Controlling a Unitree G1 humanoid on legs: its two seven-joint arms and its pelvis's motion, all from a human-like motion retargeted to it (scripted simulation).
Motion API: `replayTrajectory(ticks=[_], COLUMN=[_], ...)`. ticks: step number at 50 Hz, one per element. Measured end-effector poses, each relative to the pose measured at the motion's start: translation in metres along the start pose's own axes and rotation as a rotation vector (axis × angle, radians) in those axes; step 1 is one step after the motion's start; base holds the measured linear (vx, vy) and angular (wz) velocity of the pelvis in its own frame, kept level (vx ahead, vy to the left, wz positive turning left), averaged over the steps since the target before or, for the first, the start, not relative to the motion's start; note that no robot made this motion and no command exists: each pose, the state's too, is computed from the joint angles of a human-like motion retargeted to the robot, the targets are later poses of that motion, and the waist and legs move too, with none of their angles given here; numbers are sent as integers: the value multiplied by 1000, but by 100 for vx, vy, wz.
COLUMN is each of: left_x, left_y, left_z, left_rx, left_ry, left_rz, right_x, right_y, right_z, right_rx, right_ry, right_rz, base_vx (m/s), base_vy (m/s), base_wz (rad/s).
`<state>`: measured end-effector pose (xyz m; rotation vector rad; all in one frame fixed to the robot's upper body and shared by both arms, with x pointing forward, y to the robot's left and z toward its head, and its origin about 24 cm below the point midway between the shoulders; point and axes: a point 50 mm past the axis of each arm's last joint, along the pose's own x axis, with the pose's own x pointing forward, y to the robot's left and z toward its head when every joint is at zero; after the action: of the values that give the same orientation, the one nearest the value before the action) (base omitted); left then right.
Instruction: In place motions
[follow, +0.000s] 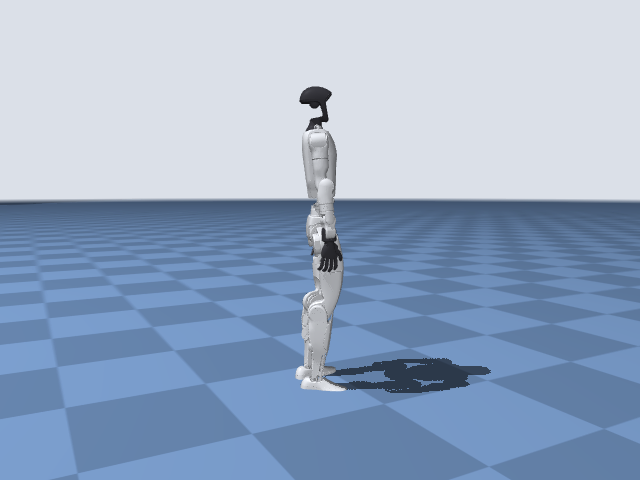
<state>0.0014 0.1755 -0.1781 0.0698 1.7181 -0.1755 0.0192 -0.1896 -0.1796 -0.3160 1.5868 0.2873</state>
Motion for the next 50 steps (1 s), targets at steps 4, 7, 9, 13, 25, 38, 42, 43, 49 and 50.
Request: replayTrajectory(ticks=[4,7,9,13,25,38,42,43,49,50], left_x=[0,0,0,0,1,1,1,1,1,1], left_y=[1,1,0,-4,-7,-5,-4,-4,-3,-3], left_z=[0,1,1,2,1,-5,-6,-6,-4,-3], left_rx=[13,23,25,24,46,0,2,3,11,13], left_ry=[7,7,5,3,-3,-3,2,4,2,1], left_rz=[-4,-6,-7,-17,26,36,29,28,22,20], right_x=[0,0,0,-1,-2,-2,-2,-2,-2,-2], right_y=[2,1,-1,-3,-4,-4,-4,-4,-4,-4], right_z=[4,4,3,-3,-20,-14,-10,-9,-7,-7], right_rx=[-12,-41,-60,-75,-106,-149,-152,-151,-151,-152], right_ry=[-17,-13,-1,51,164,154,143,140,137,139], right_rz=[20,20,10,-1,28,26,33,34,38,39], base_vx=[0,0,0,0,0,0,0,0,0,0], base_vy=[0,0,0,0,0,0,0,0,0,0], base_wz=[0,0,0,0,0,0,0,0,0,0])
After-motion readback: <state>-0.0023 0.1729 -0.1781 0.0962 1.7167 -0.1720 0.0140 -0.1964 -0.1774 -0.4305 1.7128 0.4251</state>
